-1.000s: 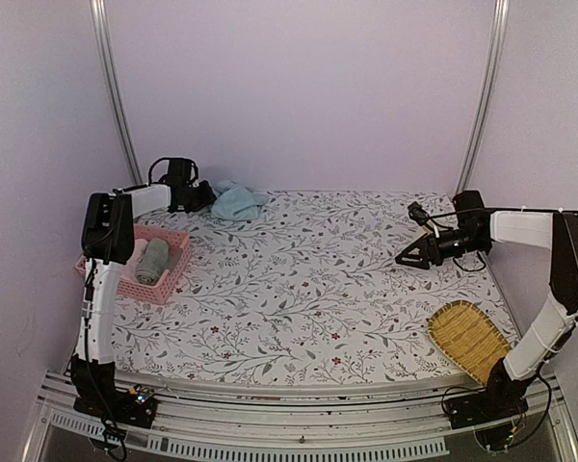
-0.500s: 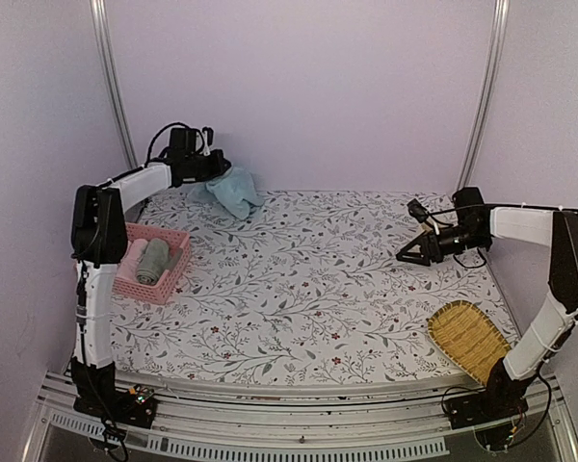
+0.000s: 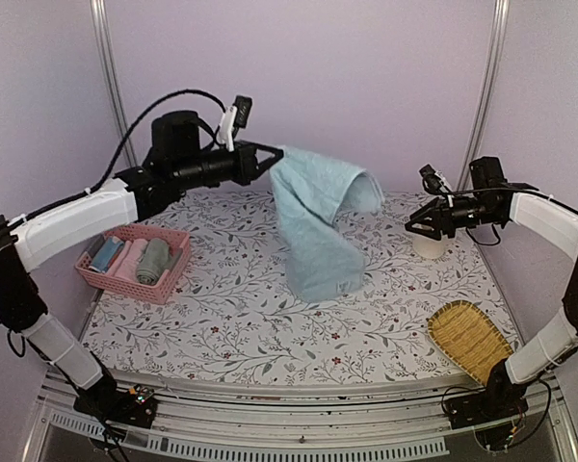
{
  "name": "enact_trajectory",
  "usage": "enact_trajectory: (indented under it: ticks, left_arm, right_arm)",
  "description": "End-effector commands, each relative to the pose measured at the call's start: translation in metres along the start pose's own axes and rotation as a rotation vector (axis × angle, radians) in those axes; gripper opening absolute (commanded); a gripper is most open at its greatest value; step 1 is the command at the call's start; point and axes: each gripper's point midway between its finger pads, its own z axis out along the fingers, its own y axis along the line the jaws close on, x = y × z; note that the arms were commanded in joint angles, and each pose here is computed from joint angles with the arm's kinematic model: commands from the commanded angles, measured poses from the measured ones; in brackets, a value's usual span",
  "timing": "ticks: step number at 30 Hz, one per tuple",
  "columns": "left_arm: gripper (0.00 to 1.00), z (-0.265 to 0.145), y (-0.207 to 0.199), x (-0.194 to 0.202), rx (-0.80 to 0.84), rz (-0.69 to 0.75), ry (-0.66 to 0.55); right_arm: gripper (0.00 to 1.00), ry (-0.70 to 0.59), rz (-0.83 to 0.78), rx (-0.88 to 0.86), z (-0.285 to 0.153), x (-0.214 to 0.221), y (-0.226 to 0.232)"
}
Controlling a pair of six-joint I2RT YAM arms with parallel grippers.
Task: Roll the towels
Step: Put down the towel at the center of the board.
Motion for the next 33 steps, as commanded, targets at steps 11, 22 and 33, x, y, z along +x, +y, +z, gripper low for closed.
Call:
enact_trajectory:
  ticks: [11, 22, 33]
  left_arm:
    - [0.42, -0.041, 0.072, 0.239, -0.311, -0.282, 0.532]
    - [0.41, -0.082, 0.045, 0.26, -0.339, -0.33, 0.543]
    - [0.41, -0.089, 0.035, 0.262, -0.339, -0.357, 0.532]
  right_arm:
    - [0.56, 0.201, -0.101, -0.102, 0.032, 0.033, 0.038]
    - [0.42, 0.527, -0.523, -0.217, 0.105, 0.124, 0.122]
    - [0.41, 0.642, -0.695, -0.226, 0.164, 0.165, 0.135]
